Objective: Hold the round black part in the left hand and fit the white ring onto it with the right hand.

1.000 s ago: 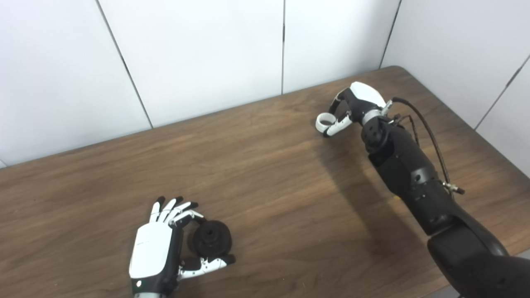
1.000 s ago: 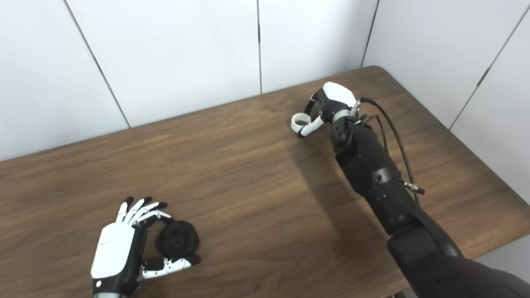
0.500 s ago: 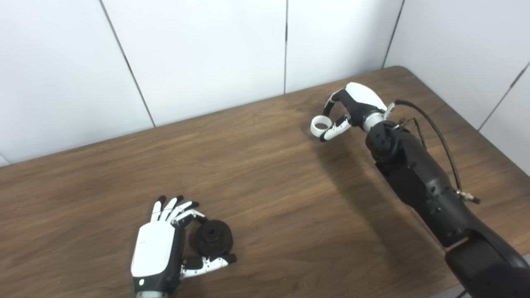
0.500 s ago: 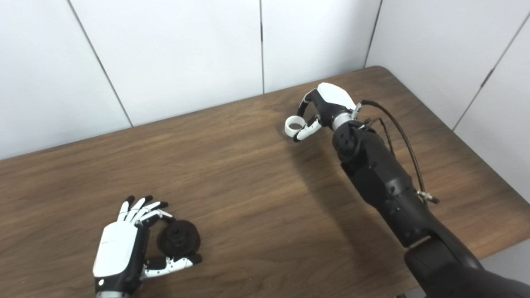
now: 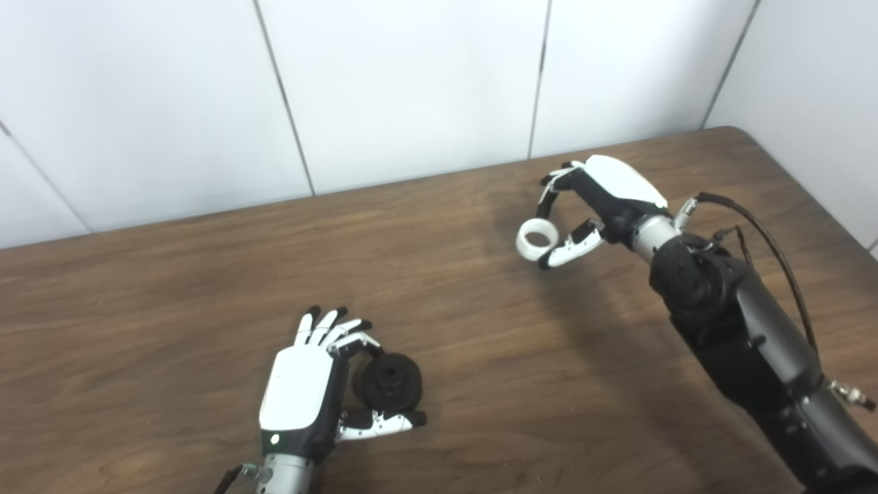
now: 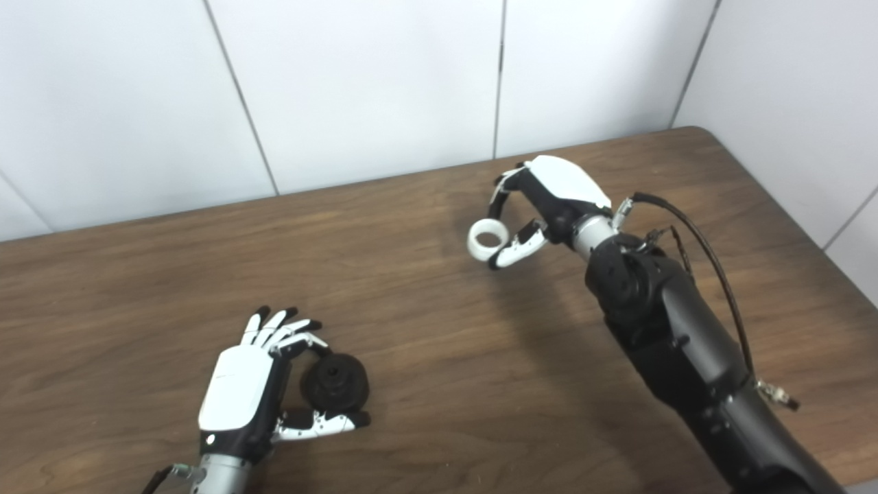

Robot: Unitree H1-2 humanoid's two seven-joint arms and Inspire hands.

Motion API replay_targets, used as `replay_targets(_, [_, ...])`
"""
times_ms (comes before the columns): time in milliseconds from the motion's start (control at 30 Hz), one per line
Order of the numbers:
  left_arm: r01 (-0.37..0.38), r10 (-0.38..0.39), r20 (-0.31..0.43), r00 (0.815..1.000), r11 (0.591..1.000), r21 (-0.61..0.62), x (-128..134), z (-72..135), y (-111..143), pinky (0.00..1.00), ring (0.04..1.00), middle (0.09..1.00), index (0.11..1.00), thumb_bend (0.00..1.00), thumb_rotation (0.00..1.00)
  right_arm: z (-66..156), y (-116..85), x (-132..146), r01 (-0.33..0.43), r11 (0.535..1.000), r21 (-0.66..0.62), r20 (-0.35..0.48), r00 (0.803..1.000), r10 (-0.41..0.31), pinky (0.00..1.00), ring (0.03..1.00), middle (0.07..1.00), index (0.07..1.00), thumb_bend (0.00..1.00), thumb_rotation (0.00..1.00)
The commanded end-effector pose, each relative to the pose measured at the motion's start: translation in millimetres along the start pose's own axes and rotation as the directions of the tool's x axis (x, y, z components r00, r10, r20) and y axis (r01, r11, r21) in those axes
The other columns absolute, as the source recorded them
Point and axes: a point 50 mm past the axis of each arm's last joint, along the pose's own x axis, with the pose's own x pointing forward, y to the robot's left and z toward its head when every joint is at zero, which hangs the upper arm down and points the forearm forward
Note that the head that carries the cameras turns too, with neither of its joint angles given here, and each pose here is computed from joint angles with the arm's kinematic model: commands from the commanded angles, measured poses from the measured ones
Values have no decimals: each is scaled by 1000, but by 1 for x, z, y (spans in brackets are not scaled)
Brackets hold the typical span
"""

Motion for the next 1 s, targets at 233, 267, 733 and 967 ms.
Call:
replay_targets(233, [112, -116, -97, 989, 993, -40, -37, 1, -40, 1000, 911, 792, 482, 523, 50, 42, 0, -29, -35, 999, -13, 133, 990, 36, 1000, 951, 845, 484, 524, 135])
replay_targets(267, [113, -116, -98, 988, 993, -39, -37, 2, -40, 1000, 912, 792, 482, 523, 51, 47, 1, -32, -41, 999, -13, 148, 988, 43, 1000, 949, 846, 484, 524, 135])
replay_targets(733, [115, -120, -100, 988, 992, -50, -36, 11, -41, 1000, 921, 795, 482, 523, 50, 96, 32, -58, -122, 992, 33, 304, 947, 107, 1000, 950, 840, 483, 524, 133])
replay_targets(967, [123, -128, -102, 986, 991, -60, -35, 13, -42, 1000, 921, 795, 483, 523, 50, 112, 48, -59, -166, 984, 60, 329, 934, 137, 1000, 964, 846, 483, 523, 132])
